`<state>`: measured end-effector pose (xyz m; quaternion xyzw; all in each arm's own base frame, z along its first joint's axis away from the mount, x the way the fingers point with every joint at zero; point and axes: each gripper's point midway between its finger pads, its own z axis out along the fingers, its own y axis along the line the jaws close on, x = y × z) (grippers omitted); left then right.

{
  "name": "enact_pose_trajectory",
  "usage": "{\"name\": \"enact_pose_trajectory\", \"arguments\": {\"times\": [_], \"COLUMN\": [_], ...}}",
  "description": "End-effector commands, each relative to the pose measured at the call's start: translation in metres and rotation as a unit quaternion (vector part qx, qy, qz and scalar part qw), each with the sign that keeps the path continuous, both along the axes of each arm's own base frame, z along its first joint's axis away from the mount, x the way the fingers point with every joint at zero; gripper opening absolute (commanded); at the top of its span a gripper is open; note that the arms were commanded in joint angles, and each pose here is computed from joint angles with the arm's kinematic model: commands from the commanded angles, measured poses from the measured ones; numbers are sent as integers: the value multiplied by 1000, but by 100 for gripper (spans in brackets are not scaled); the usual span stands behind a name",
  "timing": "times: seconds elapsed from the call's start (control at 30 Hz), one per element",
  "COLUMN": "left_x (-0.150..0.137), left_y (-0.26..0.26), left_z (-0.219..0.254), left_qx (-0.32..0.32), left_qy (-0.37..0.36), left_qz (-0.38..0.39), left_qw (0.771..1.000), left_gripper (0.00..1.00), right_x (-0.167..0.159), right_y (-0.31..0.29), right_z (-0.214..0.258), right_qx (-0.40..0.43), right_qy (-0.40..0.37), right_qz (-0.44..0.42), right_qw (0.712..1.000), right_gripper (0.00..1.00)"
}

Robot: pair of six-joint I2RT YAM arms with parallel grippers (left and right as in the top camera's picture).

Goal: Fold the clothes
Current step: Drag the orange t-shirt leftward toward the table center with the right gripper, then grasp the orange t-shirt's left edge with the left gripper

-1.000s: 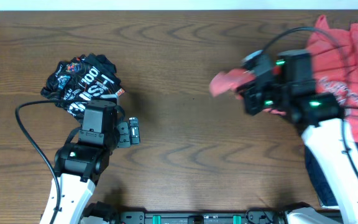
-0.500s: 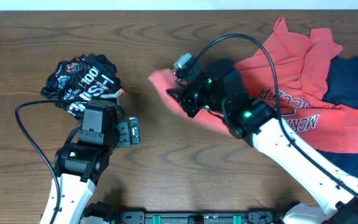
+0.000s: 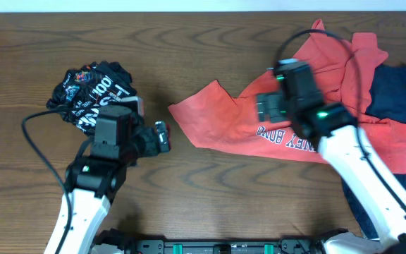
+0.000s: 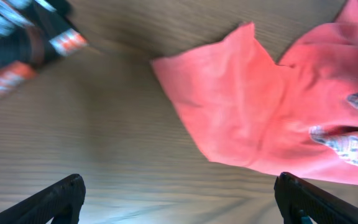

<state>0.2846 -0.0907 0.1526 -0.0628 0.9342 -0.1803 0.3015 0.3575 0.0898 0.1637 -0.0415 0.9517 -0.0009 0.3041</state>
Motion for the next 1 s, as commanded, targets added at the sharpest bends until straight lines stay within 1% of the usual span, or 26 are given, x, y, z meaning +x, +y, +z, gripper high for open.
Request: {"name": "enact_pose_trajectory", "arguments": {"times": [0.0,0.13,0.23,0.37,0.5,0.67,0.7,0.73,0.8,0.83,0.87,0.9,0.93,0.97], "left_x": [2,1,-6,-17,-20,-8,-4,2,13,18,24,28,32,35], "left_y": [-29,-53,-75,-100,-129,-154,-155,-154,-149,-146,-144,-144,-145,-145], "left_z": [-13,-44,-73,-105,-126,-141,-143,-146,-148,-147,-146,-144,-142,-139], "left_qx": [-83,-111,-125,-131,-132,-134,-131,-126,-115,-109,-106,-109,-113,-117], "left_qy": [62,133,198,263,276,241,232,221,195,183,171,162,154,148], "left_qz": [0,8,29,58,42,14,16,22,37,44,50,52,50,47], "left_qw": [995,985,972,954,951,961,964,967,973,976,978,979,980,981], "left_gripper": [98,98,98,98,98,98,96,91,72,52,37,20,6,6], "right_x": [-5,-16,-21,-28,-31,-34,-35,-35,-36,-37,-37,-38,-38,-39], "right_y": [-36,-70,-90,-106,-113,-119,-120,-120,-120,-120,-120,-120,-120,-120], "right_z": [4,-4,-8,-11,-12,-13,-14,-14,-14,-15,-15,-15,-15,-15], "right_qx": [-9,-18,-19,-20,-16,-17,-17,-17,-18,-18,-18,-18,-19,-20], "right_qy": [10,45,59,74,81,87,88,89,91,92,94,94,96,97], "right_qz": [-59,-103,-131,-154,-165,-174,-174,-174,-174,-174,-174,-174,-174,-173], "right_qw": [998,993,989,985,983,981,981,980,980,980,980,980,980,980], "right_gripper": [99,99,99,99,99,99,99,99,99,99,99,99,99,99]}}
